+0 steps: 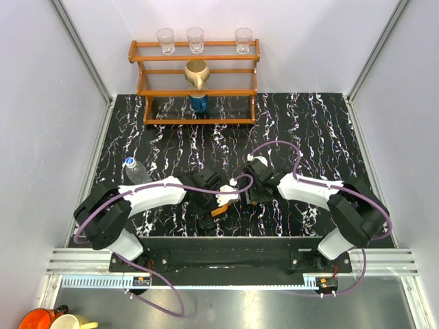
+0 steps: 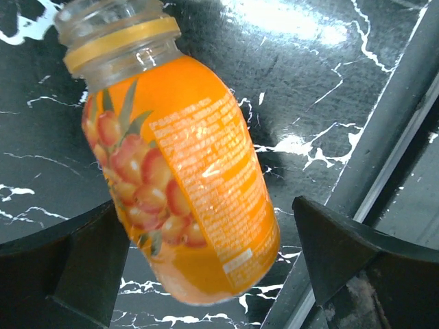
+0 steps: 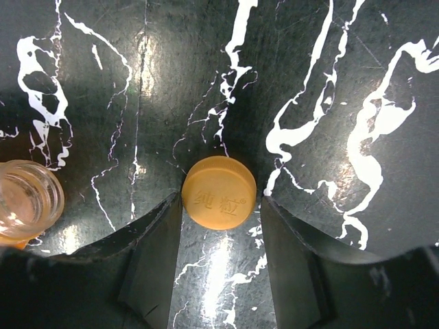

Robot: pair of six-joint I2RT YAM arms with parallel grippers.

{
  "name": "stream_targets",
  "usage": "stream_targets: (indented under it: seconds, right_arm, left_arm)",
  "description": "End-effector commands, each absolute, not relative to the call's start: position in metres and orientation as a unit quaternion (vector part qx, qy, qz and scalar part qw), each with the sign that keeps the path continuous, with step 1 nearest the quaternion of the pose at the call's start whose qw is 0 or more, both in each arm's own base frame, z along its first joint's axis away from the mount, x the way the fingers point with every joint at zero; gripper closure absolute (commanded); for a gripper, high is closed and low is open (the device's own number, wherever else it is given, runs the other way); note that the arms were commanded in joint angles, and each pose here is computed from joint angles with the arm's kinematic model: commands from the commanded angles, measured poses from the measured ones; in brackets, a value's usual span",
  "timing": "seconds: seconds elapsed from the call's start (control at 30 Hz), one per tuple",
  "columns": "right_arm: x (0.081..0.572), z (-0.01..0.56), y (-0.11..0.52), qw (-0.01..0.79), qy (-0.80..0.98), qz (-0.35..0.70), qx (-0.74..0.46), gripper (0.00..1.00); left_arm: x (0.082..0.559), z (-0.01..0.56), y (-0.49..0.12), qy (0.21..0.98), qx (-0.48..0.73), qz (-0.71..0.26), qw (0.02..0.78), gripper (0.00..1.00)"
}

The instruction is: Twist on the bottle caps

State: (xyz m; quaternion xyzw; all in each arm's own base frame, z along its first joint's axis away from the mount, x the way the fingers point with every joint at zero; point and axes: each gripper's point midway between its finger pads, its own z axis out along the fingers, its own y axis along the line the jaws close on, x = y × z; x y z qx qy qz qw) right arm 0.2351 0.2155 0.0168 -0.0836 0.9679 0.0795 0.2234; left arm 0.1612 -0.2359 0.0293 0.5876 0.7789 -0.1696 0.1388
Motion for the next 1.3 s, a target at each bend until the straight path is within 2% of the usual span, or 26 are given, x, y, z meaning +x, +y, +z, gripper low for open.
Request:
stream_targets:
  seconds: [0.0, 0.3, 0.47, 0.6, 0.7, 0.9, 1.1, 1.23, 1.27]
  right_arm:
    - [0.246, 0.027, 0.211, 0.26, 0.96, 0.075, -0.072, 0.43]
    - [0.247, 0.027, 0.208, 0.266, 0.959, 0.07, -0.072, 0.47]
    - [0.246, 0.026, 0.209, 0.268, 0.958, 0.076, -0.068, 0.52]
    - [0.242, 0.029, 0.206, 0.272, 0.957, 0.081, -0.065, 0.56]
    - [0.239, 0.037, 0.202, 0.284, 0.953, 0.09, -0.064, 0.58]
    - [0.229, 0.06, 0.196, 0.306, 0.943, 0.116, -0.058, 0.58]
    - [0.222, 0.085, 0.19, 0.319, 0.938, 0.129, -0.043, 0.58]
    - [0.224, 0.137, 0.198, 0.359, 0.915, 0.179, -0.05, 0.58]
    - [0.221, 0.157, 0.2, 0.377, 0.903, 0.201, -0.055, 0.57]
  left_arm:
    - [0.169, 0.031, -0.249, 0.777, 0.585, -0.182, 0.146, 0.01]
    - [0.171, 0.023, -0.238, 0.769, 0.601, -0.16, 0.152, 0.19]
    - [0.174, 0.019, -0.235, 0.767, 0.604, -0.148, 0.157, 0.25]
    - [0.177, 0.017, -0.232, 0.768, 0.604, -0.14, 0.16, 0.37]
    - [0.178, 0.018, -0.228, 0.774, 0.596, -0.144, 0.156, 0.43]
    - [0.183, 0.028, -0.221, 0.784, 0.579, -0.153, 0.16, 0.47]
    - [0.193, 0.075, -0.228, 0.773, 0.578, -0.174, 0.195, 0.51]
    - [0.197, 0.148, -0.243, 0.734, 0.595, -0.201, 0.257, 0.51]
    - [0.19, 0.158, -0.238, 0.732, 0.6, -0.201, 0.25, 0.51]
